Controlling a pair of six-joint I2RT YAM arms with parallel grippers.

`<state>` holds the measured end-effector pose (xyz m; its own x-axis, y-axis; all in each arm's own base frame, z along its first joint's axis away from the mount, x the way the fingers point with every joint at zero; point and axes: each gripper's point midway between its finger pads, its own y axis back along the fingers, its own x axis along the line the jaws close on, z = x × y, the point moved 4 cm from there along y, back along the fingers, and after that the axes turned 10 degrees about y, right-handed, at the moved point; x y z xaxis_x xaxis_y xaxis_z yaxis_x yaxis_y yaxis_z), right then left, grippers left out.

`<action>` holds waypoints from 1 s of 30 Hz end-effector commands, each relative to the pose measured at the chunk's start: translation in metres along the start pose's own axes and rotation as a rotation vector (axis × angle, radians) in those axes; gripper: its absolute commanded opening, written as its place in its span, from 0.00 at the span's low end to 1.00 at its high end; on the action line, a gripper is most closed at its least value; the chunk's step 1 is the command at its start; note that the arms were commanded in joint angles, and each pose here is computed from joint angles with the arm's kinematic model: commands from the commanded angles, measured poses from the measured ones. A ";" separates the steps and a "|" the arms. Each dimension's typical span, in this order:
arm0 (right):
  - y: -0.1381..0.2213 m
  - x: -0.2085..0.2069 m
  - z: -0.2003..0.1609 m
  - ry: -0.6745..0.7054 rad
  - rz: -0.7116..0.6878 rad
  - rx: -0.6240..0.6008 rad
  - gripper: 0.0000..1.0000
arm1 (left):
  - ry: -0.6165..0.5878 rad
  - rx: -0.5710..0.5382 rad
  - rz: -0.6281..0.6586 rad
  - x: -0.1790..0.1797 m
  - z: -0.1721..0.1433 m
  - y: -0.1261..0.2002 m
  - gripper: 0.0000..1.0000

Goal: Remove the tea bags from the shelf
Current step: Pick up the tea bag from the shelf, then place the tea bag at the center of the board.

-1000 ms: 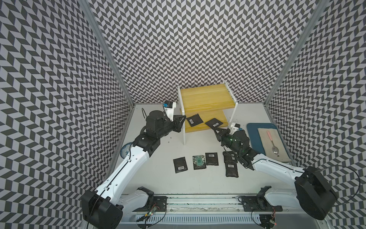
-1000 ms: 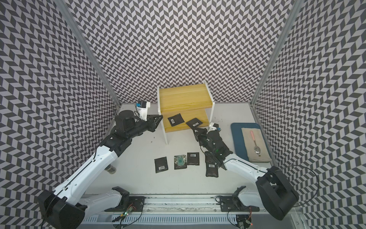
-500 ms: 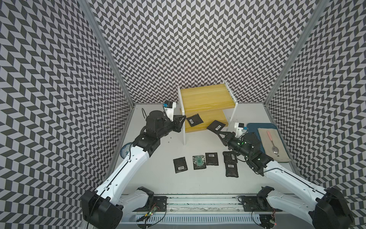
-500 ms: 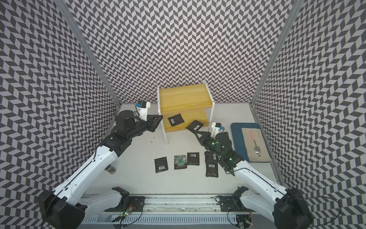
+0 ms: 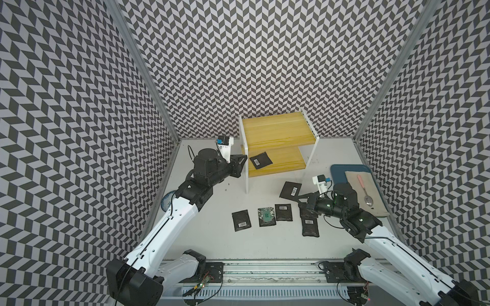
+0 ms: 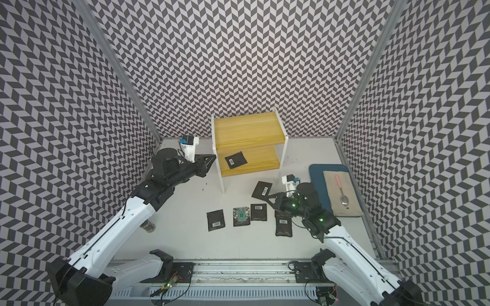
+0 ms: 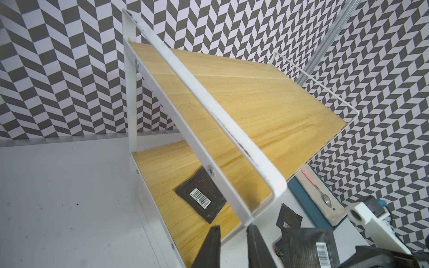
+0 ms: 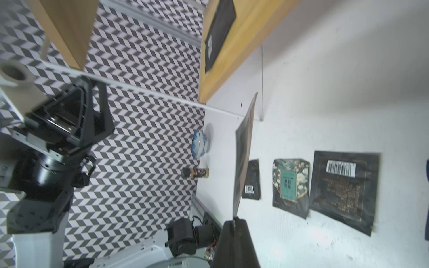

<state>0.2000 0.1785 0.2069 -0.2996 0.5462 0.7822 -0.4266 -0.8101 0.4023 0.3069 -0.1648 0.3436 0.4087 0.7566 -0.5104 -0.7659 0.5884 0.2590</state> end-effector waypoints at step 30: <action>-0.003 -0.080 -0.126 -0.150 -0.098 0.382 0.00 | 0.014 -0.025 0.034 0.007 0.003 0.003 0.24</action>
<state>0.1101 0.1596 0.0803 -0.0813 0.6202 0.7803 -0.0656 -0.7845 0.6167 0.3071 -0.1643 0.3434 0.4071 0.7570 -0.5112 -0.7664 0.5875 0.2597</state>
